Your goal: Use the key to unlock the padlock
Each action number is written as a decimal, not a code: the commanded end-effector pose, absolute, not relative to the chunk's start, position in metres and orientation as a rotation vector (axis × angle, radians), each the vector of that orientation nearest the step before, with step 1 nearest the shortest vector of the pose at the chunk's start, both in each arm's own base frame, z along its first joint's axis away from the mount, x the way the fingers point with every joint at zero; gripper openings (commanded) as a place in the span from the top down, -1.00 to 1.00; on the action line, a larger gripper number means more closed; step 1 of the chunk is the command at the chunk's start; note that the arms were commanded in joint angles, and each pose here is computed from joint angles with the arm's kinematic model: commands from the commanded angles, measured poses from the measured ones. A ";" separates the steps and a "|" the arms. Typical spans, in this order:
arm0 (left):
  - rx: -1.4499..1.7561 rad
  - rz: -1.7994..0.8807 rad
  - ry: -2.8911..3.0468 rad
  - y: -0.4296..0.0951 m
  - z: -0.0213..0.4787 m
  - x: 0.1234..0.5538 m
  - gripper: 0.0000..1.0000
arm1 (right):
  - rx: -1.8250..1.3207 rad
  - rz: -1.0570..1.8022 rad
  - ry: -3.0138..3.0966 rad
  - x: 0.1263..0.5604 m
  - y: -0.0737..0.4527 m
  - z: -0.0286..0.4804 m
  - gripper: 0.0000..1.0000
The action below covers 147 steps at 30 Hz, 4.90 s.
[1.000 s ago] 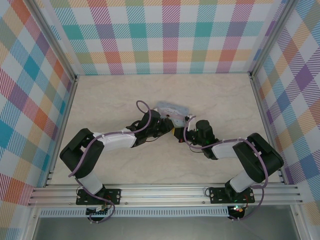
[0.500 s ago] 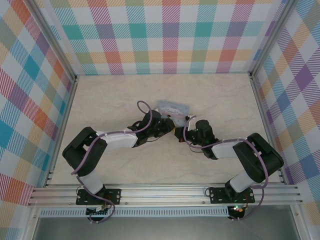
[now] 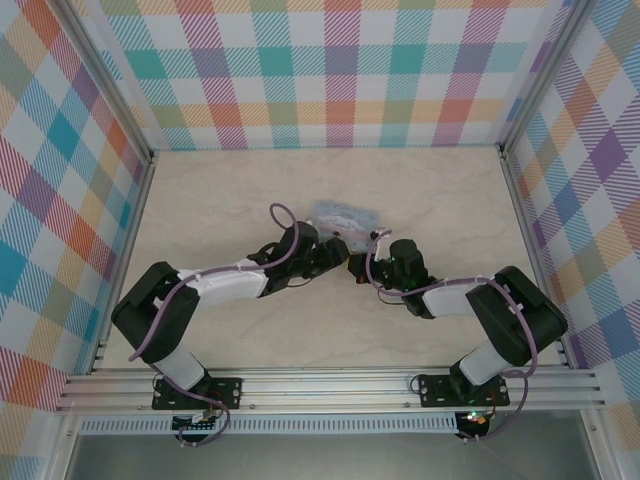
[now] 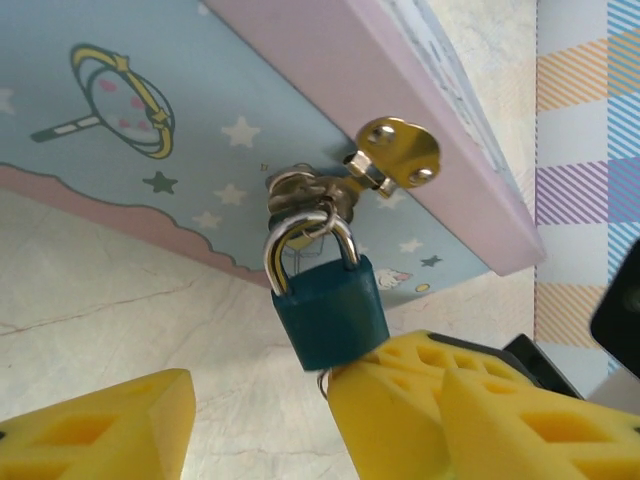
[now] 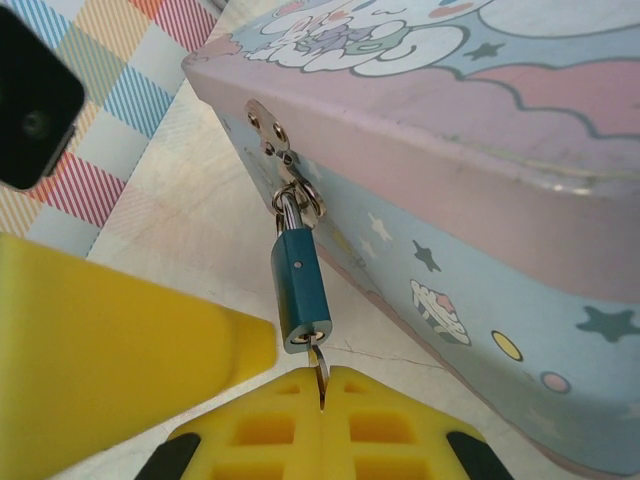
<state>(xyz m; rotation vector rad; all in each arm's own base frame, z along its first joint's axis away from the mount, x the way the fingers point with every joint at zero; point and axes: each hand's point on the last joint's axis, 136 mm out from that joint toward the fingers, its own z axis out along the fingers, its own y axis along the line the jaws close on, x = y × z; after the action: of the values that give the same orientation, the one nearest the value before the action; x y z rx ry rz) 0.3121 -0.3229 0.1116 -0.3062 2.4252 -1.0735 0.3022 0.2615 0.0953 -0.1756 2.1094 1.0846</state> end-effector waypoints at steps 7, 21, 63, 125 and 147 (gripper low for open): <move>-0.356 -1.011 2.354 -0.274 0.139 0.306 -0.49 | -0.111 1.149 2.096 0.302 0.264 0.107 1.00; -0.490 -1.299 2.202 -0.269 0.148 0.302 -0.30 | -0.015 1.277 2.134 0.299 0.283 0.122 1.00; -0.640 -1.504 2.213 -0.323 0.103 0.323 0.61 | 0.186 1.393 2.218 0.290 0.295 0.121 1.00; -0.591 -1.407 2.267 -0.319 0.122 0.321 1.00 | -0.942 0.220 1.678 0.263 0.217 0.204 -1.00; -0.638 -1.393 2.274 -0.316 0.127 0.323 1.00 | -1.277 -0.243 1.439 0.232 0.245 0.132 -0.52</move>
<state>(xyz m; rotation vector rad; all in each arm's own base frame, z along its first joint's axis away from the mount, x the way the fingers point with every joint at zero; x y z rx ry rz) 0.3138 -0.3097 0.0934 -0.6661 2.3647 -1.3247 0.2290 0.2449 0.1284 -1.3075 1.4711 -0.1976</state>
